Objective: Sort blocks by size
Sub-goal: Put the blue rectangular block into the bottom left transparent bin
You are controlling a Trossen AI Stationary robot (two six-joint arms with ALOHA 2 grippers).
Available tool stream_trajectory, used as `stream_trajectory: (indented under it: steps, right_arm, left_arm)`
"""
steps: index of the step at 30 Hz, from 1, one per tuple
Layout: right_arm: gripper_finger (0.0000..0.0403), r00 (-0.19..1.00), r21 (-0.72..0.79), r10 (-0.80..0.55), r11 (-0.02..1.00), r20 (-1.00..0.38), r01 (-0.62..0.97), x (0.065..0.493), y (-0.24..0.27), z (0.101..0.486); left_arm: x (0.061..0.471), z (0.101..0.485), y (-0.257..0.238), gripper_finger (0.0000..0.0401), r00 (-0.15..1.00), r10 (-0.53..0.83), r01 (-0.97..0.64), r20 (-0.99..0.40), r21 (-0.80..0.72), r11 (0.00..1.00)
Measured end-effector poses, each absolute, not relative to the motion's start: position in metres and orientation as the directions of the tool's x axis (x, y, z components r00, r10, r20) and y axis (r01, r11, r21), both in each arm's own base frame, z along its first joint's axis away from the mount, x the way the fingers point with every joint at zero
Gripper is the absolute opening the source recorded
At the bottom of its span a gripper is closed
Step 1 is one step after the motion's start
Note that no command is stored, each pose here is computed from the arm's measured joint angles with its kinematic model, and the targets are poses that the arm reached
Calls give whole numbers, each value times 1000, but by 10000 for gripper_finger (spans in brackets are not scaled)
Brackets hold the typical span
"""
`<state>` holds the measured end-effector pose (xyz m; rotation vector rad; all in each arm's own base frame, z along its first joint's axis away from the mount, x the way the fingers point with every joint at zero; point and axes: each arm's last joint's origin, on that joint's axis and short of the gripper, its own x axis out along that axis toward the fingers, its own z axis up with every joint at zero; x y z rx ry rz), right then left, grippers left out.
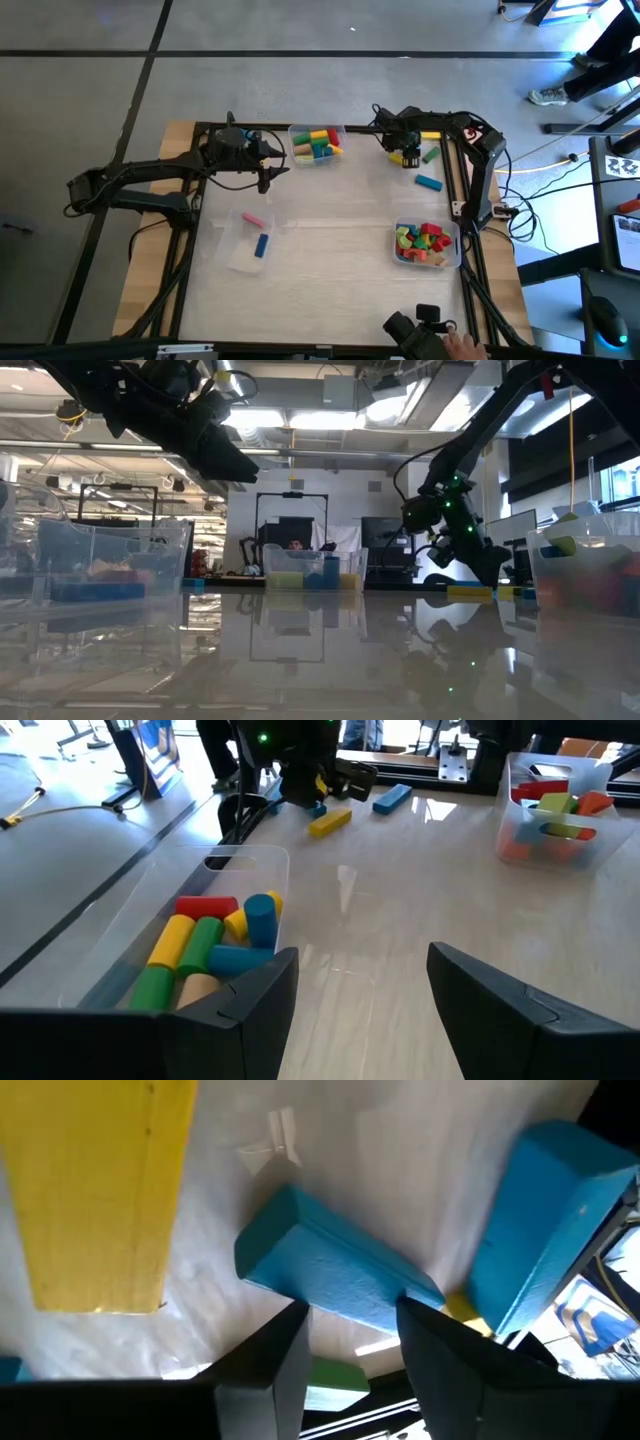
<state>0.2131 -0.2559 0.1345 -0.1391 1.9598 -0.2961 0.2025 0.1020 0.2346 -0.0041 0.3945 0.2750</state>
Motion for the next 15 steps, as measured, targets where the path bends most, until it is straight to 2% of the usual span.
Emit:
stream_trajectory:
  steps: [9, 15]
  right_arm:
    - [148, -462, -257, -225, 967, -858, 5, 211, -251, 134]
    - [181, -455, -252, -233, 968, -860, -19, 217, -245, 134]
  left_arm:
    - [202, 235, 102, 218, 887, 264, -267, -380, 45, 963]
    - [202, 234, 102, 218, 886, 263, -267, -381, 45, 963]
